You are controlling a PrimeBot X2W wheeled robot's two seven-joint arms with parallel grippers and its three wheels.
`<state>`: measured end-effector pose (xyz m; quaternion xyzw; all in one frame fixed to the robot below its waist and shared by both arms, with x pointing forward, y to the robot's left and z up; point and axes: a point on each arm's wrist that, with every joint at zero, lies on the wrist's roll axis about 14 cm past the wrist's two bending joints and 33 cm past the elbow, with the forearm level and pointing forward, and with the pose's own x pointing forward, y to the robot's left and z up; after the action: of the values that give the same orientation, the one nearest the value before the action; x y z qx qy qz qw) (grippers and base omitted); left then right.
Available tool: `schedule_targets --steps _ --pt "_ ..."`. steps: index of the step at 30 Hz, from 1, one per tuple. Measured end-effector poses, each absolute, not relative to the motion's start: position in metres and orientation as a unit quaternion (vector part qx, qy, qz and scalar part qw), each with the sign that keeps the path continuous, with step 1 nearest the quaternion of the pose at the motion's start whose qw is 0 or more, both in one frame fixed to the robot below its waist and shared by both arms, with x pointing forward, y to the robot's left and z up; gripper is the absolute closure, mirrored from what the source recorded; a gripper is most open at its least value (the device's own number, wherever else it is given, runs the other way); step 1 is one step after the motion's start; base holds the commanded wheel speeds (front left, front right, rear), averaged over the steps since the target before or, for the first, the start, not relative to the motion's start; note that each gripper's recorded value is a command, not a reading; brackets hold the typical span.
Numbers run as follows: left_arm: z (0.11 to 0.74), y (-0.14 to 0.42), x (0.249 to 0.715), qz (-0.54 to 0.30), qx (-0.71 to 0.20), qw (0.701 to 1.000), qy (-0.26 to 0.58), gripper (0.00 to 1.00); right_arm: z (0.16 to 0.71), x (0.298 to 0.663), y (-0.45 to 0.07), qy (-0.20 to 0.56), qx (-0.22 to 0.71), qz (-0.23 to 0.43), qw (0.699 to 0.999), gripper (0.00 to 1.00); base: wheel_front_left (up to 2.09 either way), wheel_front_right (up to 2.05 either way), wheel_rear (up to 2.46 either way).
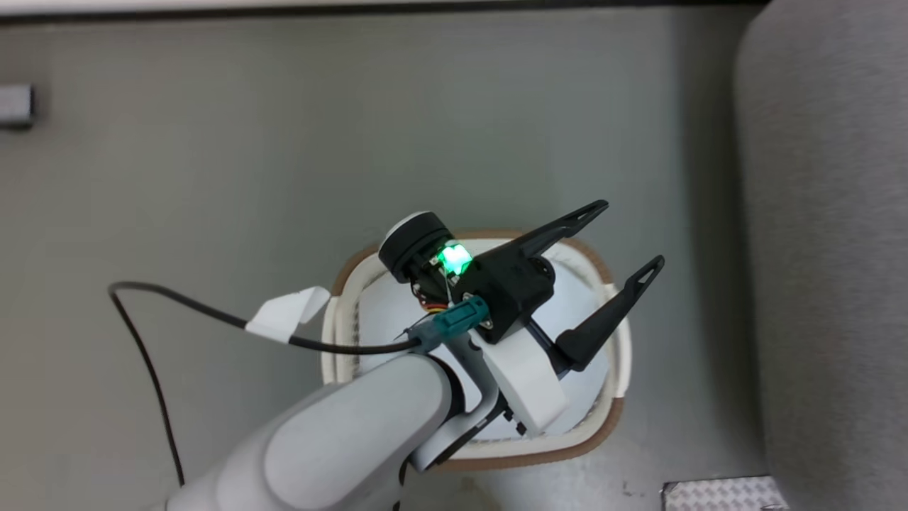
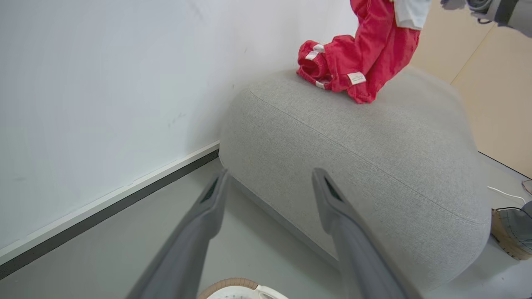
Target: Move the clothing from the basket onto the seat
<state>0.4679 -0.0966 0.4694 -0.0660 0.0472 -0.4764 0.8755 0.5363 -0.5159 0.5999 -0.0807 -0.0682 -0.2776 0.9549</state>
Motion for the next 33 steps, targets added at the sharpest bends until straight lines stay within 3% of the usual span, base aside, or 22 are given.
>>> schedule_targets --steps 4,7,8,9,16,33 --pt "0.449 -0.086 0.474 -0.463 -0.064 0.882 0.063 0.00 0.494 0.536 -0.510 0.025 -0.042 -0.300 0.953 1.00 0.00 0.00 0.00" --pt "0.441 -0.080 0.477 -0.454 -0.059 0.886 0.070 0.00 0.445 0.536 -0.488 0.063 -0.015 -0.294 0.954 1.00 0.00 0.00 0.00" --pt "0.440 -0.079 0.478 -0.452 -0.057 0.887 0.071 0.00 0.439 0.536 -0.483 0.069 -0.014 -0.290 0.954 0.75 0.00 0.00 0.00" --pt "0.442 -0.079 0.478 -0.451 -0.057 0.888 0.067 0.00 0.435 0.533 -0.480 0.074 -0.014 -0.288 0.955 0.00 0.00 0.00 0.00" --pt "0.457 -0.073 0.475 -0.438 -0.061 0.895 0.054 0.00 0.451 0.514 -0.453 0.053 -0.031 -0.248 0.967 0.00 0.00 0.00 0.00" --pt "0.504 -0.024 0.426 -0.349 -0.082 0.933 0.030 0.00 0.498 0.405 -0.338 -0.014 -0.033 -0.121 0.992 0.00 0.00 0.00 0.00"
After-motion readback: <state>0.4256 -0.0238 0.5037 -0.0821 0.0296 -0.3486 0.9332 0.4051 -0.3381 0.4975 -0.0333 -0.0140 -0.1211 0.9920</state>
